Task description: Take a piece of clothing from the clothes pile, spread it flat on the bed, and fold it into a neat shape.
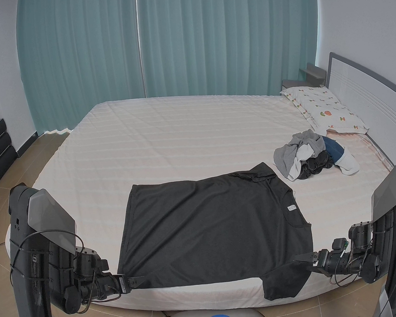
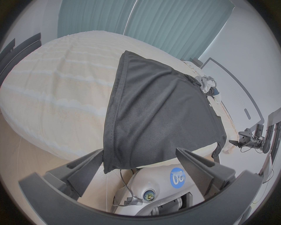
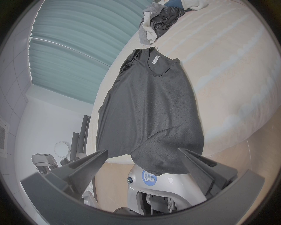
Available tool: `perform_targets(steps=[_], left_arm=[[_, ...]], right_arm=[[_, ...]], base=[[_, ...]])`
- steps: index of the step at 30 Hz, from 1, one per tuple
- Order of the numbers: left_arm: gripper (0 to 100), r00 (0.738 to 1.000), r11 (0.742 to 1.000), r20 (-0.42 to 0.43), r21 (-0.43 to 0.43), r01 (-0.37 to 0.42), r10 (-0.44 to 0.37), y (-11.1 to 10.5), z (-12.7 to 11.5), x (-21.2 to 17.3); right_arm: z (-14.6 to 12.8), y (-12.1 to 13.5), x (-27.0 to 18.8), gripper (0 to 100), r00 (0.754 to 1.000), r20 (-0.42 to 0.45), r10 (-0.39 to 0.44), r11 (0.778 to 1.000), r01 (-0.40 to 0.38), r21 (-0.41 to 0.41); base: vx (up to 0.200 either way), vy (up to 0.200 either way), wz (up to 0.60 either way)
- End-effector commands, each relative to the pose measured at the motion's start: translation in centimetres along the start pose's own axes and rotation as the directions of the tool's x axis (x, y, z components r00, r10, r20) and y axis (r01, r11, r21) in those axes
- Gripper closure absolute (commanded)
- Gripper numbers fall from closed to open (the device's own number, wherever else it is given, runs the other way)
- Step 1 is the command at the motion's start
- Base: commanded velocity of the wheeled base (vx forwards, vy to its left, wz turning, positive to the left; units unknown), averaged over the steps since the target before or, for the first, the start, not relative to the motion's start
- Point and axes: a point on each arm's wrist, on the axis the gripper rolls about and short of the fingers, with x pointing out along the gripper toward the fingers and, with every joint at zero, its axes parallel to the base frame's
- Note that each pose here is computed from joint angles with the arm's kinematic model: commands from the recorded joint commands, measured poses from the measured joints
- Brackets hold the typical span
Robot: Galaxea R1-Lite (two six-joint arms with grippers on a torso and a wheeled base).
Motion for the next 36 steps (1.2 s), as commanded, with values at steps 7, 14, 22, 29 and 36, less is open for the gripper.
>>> perform_targets(steps=[7,14,22,29,36], left_arm=[[0,1.0,1.0,-0.008,-0.004,-0.016,0.016,0.7,-0.3,1.8],[0,1.0,1.0,-0.007,0.006,-0.006,0.006,0.4,-0.3,2.0],[0,1.0,1.0,0.0,0.003,-0.009,0.009,0.4,-0.2,2.1],[100,0.999,0.996,0.005,-0.078,-0.048,0.048,1.1,-0.2,1.6],[100,0.998,0.994,-0.01,-0.09,-0.06,0.059,1.3,-0.4,1.3]], right_arm=[[0.1,0.0,0.0,0,1.0,0.006,0.005,1.0,-0.005,-0.006],[0.1,0.0,0.1,0,1.0,0.009,0.007,1.0,-0.007,-0.003],[0.2,0.1,0.1,0,1.0,0.01,0.008,1.0,-0.008,-0.004],[0.2,0.1,0.0,0,1.0,0.013,0.007,1.0,-0.007,-0.004],[0.1,0.1,-0.1,0,1.0,0.014,0.0,1.0,0.0,-0.002]], base=[[0.0,0.0,0.0],[0.0,0.0,0.0],[0.0,0.0,0.0],[0.0,0.0,0.0],[0.0,0.0,0.0]])
